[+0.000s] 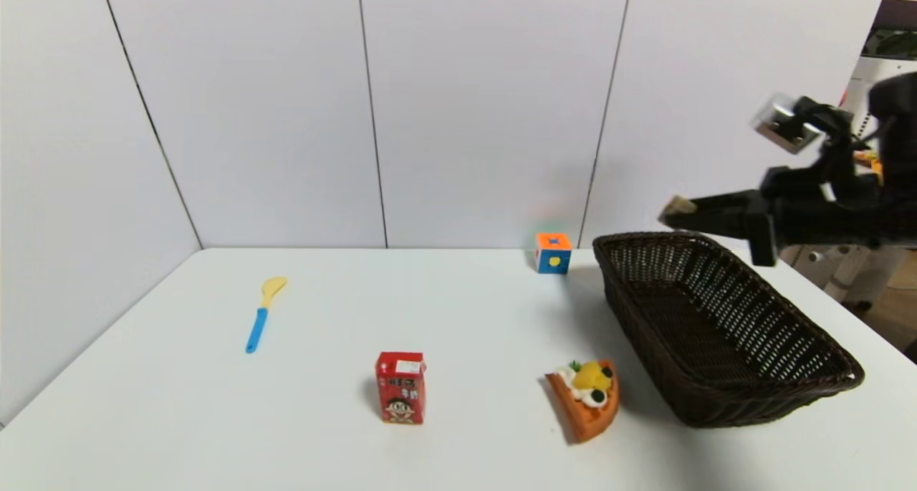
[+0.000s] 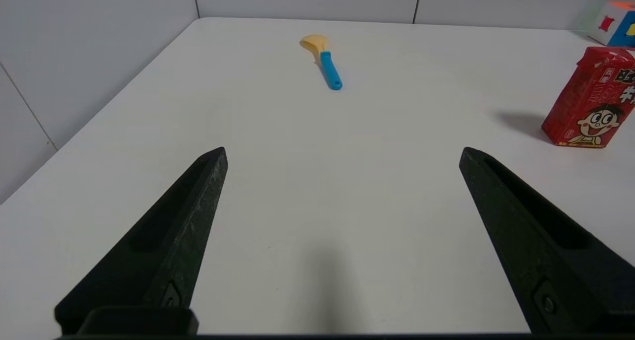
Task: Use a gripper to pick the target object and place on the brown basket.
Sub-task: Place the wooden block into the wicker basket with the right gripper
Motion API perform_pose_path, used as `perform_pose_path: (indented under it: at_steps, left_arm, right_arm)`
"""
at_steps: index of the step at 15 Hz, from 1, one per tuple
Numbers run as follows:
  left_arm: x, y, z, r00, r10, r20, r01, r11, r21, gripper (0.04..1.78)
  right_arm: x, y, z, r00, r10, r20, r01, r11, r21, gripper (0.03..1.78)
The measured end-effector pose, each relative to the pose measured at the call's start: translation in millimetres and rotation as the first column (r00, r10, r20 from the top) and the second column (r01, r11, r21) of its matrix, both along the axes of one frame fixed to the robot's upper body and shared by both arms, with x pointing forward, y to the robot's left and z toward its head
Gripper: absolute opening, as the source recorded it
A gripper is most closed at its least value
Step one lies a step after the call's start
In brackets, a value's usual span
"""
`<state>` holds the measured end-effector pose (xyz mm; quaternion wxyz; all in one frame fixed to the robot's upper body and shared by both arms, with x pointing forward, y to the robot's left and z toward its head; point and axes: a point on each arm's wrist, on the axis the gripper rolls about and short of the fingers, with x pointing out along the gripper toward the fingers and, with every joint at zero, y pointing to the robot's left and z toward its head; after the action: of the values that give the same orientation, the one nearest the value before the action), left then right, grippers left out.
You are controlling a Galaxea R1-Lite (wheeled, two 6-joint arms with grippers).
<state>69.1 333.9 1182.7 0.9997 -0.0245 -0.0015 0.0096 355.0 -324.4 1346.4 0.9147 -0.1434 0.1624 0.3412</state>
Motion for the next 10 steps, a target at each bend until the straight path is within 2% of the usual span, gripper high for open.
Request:
perform_pose_path:
  at_steps: [3, 5, 7, 8, 10]
  left_arm:
    - [0, 0, 0, 1.000, 0.000, 0.000, 0.000, 1.000, 0.000, 1.69]
    - [0, 0, 0, 1.000, 0.000, 0.000, 0.000, 1.000, 0.000, 1.69]
    - [0, 0, 0, 1.000, 0.000, 0.000, 0.000, 1.000, 0.000, 1.69]
    - [0, 0, 0, 1.000, 0.000, 0.000, 0.000, 1.000, -0.001, 1.69]
    - [0, 0, 0, 1.000, 0.000, 0.000, 0.000, 1.000, 0.000, 1.69]
  right_arm:
    - [-45, -22, -29, 0.991, -0.096, -0.091, 0.096, 0.995, -0.001, 0.40]
    - [-58, -25, -45, 0.984, -0.115, -0.135, 0.115, 0.993, -0.007, 0.40]
    - [-58, -27, -52, 0.982, -0.112, -0.149, 0.110, 0.994, -0.019, 0.40]
    - [-56, -27, -54, 0.983, -0.106, -0.151, 0.103, 0.994, -0.029, 0.47]
    - [-51, -28, -55, 0.985, -0.094, -0.143, 0.088, 0.995, -0.048, 0.77]
